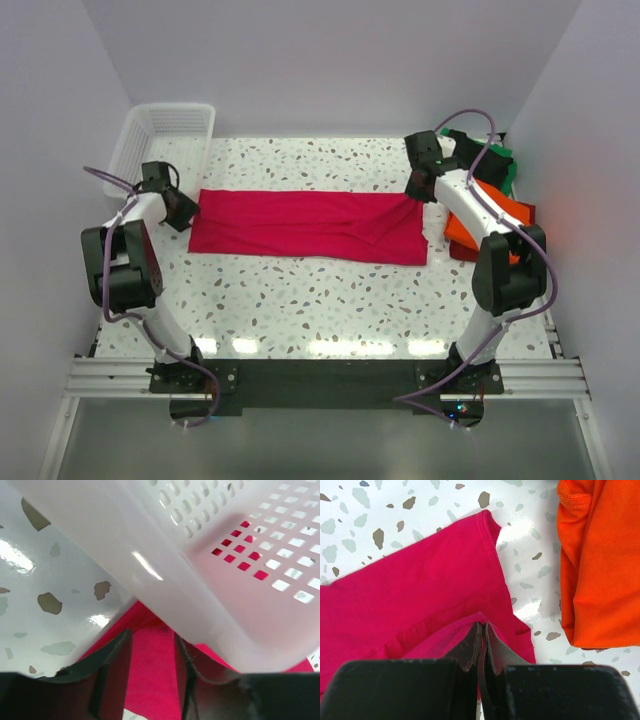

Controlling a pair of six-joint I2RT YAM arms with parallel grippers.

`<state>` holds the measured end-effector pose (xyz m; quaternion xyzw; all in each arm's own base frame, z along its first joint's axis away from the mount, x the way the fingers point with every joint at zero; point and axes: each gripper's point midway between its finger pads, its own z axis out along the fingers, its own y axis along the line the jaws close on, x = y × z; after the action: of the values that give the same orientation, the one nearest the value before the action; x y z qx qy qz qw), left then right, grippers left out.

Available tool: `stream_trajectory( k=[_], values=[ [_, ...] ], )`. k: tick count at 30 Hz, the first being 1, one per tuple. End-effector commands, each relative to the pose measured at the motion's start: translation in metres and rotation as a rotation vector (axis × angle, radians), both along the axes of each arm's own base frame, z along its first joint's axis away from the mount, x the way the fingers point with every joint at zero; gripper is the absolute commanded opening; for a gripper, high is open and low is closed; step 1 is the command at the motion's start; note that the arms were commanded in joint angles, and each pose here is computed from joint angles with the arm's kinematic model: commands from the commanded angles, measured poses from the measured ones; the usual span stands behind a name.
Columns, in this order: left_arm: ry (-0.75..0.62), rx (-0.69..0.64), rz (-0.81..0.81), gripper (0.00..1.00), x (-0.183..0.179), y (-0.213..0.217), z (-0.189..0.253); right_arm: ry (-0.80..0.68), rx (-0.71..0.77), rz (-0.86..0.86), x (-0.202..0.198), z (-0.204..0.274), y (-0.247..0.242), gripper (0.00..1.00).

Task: Fold and stack the t-shirts
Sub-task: Fold the tshirt

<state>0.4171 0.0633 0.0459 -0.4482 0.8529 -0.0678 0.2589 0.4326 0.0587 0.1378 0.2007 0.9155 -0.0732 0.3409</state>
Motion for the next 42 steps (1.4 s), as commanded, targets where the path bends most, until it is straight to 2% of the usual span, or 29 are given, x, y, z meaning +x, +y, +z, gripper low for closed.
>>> stream_trajectory(
  k=[1, 9, 10, 11, 12, 14, 17, 23, 34, 38, 42],
  values=[
    [-0.2, 0.1, -0.021, 0.48, 0.017, 0.01, 0.053, -0.063, 0.01, 0.007, 0.015, 0.015, 0.001, 0.0],
    [-0.178, 0.107, -0.066, 0.52, 0.001, -0.003, 0.059, -0.063, 0.023, -0.013, 0.023, 0.011, -0.003, 0.0],
    [-0.181, 0.103, -0.072, 0.52, -0.002, -0.005, 0.06, -0.06, 0.021, -0.017, 0.026, 0.009, -0.002, 0.04],
    [-0.182, 0.099, -0.08, 0.52, -0.004, -0.008, 0.061, -0.058, 0.022, -0.026, 0.027, 0.008, -0.004, 0.19],
    [-0.18, 0.093, -0.088, 0.52, -0.006, -0.011, 0.06, -0.061, 0.025, -0.029, 0.03, 0.008, -0.005, 0.25],
    [-0.184, 0.091, -0.102, 0.52, -0.01, -0.015, 0.062, -0.076, 0.03, -0.024, 0.036, 0.009, -0.003, 0.32],
    [-0.186, 0.091, -0.113, 0.52, -0.017, -0.018, 0.062, -0.107, 0.03, -0.007, 0.042, 0.016, -0.001, 0.36],
    [-0.206, 0.069, -0.156, 0.52, -0.028, -0.032, 0.066, -0.08, 0.079, 0.097, 0.037, 0.016, 0.016, 0.33],
    [-0.194, 0.038, -0.215, 0.51, -0.039, -0.054, 0.058, 0.046, 0.314, 0.349, -0.025, -0.009, 0.095, 0.32],
    [-0.182, 0.035, -0.219, 0.51, -0.041, -0.057, 0.054, 0.096, 0.304, 0.428, -0.044, -0.02, 0.126, 0.31],
    [-0.178, 0.037, -0.225, 0.51, -0.042, -0.058, 0.054, 0.141, 0.314, 0.412, -0.053, -0.039, 0.134, 0.32]
  ],
)
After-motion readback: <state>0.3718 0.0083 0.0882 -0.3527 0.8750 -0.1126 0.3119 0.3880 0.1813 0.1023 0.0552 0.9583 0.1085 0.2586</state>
